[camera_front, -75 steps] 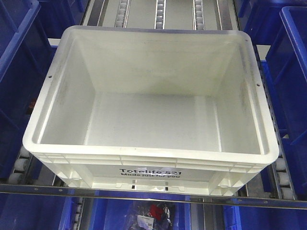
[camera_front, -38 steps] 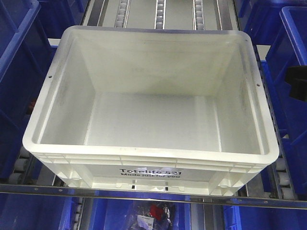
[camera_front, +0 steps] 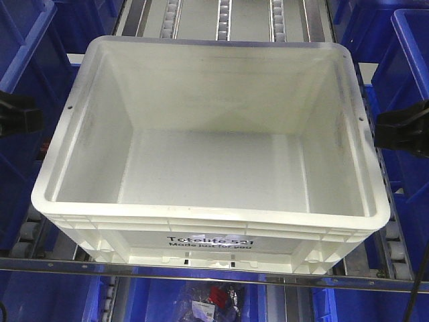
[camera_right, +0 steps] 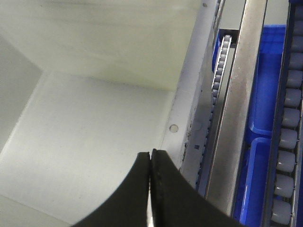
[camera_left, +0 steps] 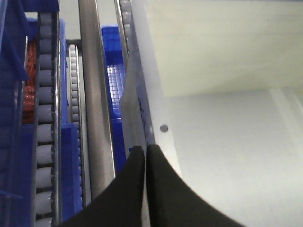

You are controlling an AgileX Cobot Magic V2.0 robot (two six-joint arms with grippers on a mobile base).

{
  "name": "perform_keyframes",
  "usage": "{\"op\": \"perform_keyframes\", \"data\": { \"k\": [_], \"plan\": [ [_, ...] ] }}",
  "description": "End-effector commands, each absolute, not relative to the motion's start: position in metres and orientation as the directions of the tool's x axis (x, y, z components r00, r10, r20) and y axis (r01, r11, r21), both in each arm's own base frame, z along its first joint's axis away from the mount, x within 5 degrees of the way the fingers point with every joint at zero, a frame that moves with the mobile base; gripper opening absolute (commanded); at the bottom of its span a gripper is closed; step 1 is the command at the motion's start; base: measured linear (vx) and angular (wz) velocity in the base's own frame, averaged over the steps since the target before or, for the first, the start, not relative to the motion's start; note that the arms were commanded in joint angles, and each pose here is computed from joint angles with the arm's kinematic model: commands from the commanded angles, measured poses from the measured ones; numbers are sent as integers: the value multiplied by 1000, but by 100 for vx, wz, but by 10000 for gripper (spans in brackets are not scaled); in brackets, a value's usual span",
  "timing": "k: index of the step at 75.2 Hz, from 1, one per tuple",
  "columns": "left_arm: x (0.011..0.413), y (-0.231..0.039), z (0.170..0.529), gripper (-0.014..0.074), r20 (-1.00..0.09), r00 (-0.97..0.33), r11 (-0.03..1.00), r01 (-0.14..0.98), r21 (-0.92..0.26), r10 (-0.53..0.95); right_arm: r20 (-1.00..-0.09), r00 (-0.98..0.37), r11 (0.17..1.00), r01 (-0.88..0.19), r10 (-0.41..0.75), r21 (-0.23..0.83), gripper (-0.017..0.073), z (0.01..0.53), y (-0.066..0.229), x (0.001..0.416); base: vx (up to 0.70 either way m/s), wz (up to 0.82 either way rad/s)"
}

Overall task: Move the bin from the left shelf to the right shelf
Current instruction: 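Lower both grippers onto the side rims of the white tote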

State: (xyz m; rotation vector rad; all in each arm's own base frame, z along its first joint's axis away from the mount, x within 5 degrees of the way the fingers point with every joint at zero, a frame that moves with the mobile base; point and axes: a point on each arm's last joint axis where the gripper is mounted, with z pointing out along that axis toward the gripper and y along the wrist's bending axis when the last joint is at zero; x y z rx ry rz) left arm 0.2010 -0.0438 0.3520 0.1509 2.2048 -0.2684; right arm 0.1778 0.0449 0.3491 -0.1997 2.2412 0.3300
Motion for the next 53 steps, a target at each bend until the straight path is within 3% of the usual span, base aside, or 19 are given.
{"op": "perform_keyframes", "data": {
  "k": [1, 16, 26, 45, 53],
  "plan": [
    [211, -46, 372, -6, -834, -552, 967, 208, -149, -10, -821, -571, 952, -257, -14, 163, 2, 363, 45, 184, 0, 0],
    [234, -50, 366, 13, -776, -630, 966, 205, -155, 9, -824, -566, 956, -253, -23, 147, 25, 360, 45, 190, 0, 0],
    [239, -51, 362, 91, -771, -636, 967, 208, -148, 18, -842, -539, 956, -258, -26, 136, 115, 367, 45, 191, 0, 0],
    [241, -51, 363, 381, -791, -611, 967, 218, -133, 30, -855, -518, 957, -259, -23, 131, 494, 373, 45, 192, 0, 0],
    [241, -53, 364, 459, -788, -615, 962, 217, -163, 5, -855, -518, 958, -258, -28, 125, 619, 373, 44, 192, 0, 0]
  ]
}}
